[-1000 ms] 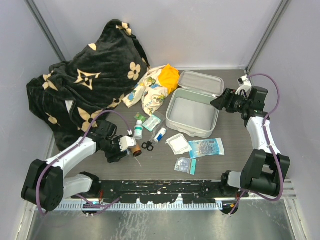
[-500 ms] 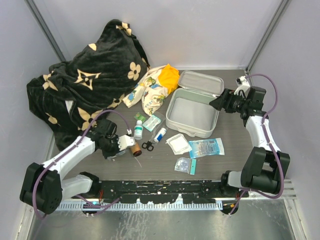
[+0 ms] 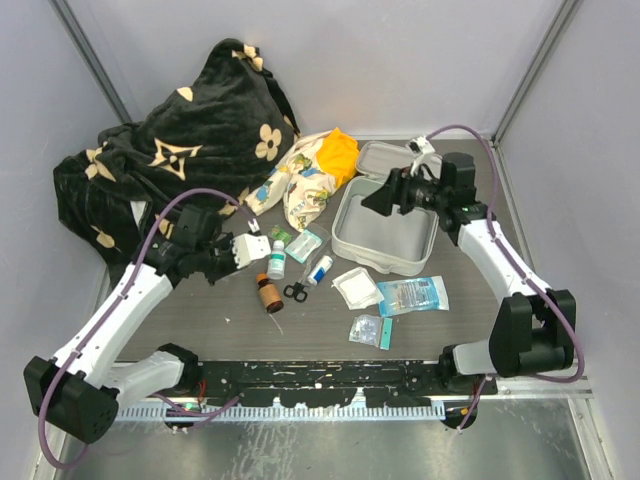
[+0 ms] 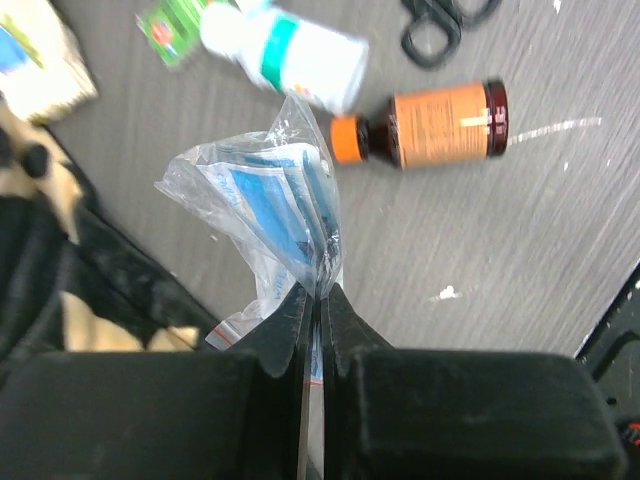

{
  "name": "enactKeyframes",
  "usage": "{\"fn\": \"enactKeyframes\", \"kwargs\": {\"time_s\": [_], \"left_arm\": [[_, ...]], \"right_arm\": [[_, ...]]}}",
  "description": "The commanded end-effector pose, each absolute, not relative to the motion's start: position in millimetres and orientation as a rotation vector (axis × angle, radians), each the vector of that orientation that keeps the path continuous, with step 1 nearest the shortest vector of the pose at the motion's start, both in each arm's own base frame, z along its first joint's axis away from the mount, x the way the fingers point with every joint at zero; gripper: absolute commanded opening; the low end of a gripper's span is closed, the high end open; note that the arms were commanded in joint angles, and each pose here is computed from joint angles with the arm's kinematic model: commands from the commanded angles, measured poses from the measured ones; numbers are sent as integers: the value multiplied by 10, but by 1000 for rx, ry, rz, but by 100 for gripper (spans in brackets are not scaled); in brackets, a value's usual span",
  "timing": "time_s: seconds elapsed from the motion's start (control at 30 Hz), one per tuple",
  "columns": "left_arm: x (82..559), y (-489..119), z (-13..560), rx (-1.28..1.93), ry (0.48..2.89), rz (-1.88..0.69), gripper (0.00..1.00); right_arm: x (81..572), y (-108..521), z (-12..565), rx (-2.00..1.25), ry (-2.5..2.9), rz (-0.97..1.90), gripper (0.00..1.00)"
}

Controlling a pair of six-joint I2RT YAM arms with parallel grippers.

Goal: Organize the medicine kit
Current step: Pick up the medical item at the center of the board.

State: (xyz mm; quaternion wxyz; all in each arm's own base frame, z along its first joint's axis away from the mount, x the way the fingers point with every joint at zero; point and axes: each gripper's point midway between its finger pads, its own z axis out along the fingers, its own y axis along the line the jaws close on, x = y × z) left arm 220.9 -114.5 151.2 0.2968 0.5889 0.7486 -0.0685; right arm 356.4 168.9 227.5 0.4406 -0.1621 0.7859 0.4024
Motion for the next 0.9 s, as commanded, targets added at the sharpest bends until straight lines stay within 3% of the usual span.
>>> {"fn": "enactKeyframes", "kwargs": {"time_s": [0.0,0.3,0.53,0.87], "left_arm": [[2468,-1549,2026,1510,1805,-256,5],[2841,-2124,2435,1512,1518,-77,1],[2869,-2240,2461,1490,1481,-33,0],[2908,-2203,2355,1499,1485,12,0]], "right_arm": [[3569,2248,2889,-491,1773,1190,77],[3339,3107,2931,-555,1819,1402,78],[3225,3457,2568,-528,1958,1550,76],[3184,3606,2527,-536,1966,1657,41]]}}
